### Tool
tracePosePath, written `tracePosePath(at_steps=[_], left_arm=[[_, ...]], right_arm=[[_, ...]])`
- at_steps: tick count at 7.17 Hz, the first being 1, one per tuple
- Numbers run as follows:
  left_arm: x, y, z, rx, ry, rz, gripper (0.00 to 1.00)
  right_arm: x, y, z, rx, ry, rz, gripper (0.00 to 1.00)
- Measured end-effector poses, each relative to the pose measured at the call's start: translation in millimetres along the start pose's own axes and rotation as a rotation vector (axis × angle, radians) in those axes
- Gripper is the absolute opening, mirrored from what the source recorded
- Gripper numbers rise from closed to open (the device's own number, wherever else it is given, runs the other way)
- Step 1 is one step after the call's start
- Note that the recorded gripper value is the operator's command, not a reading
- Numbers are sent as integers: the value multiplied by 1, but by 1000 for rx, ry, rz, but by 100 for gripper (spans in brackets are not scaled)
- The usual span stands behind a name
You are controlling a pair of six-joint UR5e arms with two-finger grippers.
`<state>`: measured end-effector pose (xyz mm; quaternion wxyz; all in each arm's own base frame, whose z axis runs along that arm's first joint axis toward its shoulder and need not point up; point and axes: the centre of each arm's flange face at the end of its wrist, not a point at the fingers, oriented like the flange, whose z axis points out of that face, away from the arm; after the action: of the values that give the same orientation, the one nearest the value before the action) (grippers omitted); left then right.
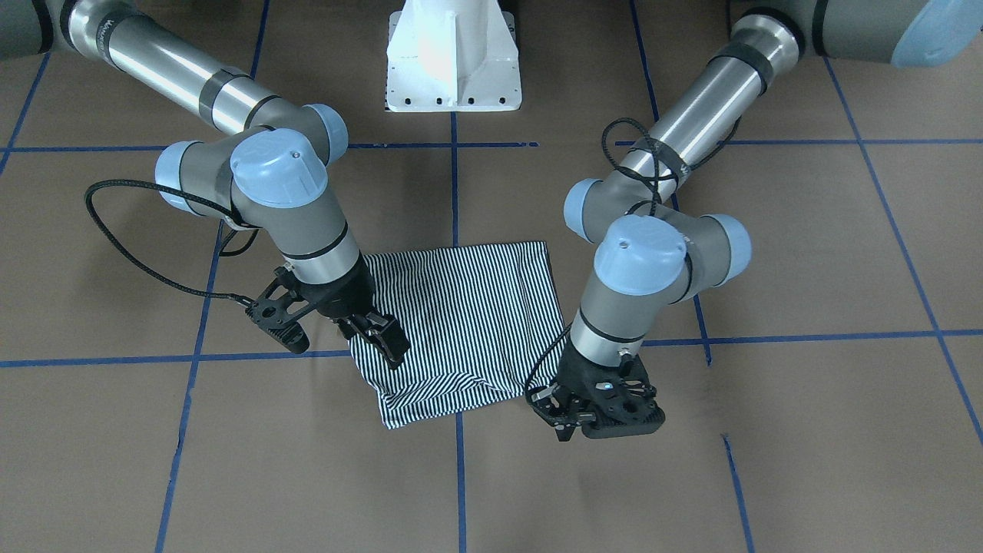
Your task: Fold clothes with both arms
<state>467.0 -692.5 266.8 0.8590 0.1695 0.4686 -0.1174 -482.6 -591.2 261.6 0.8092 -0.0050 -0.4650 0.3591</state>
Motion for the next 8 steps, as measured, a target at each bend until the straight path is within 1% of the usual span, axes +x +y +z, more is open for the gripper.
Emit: tracePosePath(at_steps=[1,2,3,4,5,6,7,8], left_arm=[[-55,-11,-30,-14,22,50,0],[-113,-25,-61,-15,29,110,0],[-174,-43,-94,-11,25,177,0],[-241,-60,-127,-13,14,252,0],[-310,-72,-160,-12,-5,323,0],[-373,-77,-190,-6,-30,383,10],[-427,-77,-219,2,-49,430,20],[-473,-72,-248,8,-53,460,32]], right_arm=[[22,-36,1,21,29,-68,100],[55,-83,1,25,71,-173,100],[94,-137,-11,3,104,-263,100],[136,-191,-34,-34,117,-329,100],[183,-235,-63,-66,117,-379,100],[235,-265,-91,-90,113,-425,100],[286,-282,-116,-110,111,-477,100],[332,-295,-131,-126,120,-533,100]])
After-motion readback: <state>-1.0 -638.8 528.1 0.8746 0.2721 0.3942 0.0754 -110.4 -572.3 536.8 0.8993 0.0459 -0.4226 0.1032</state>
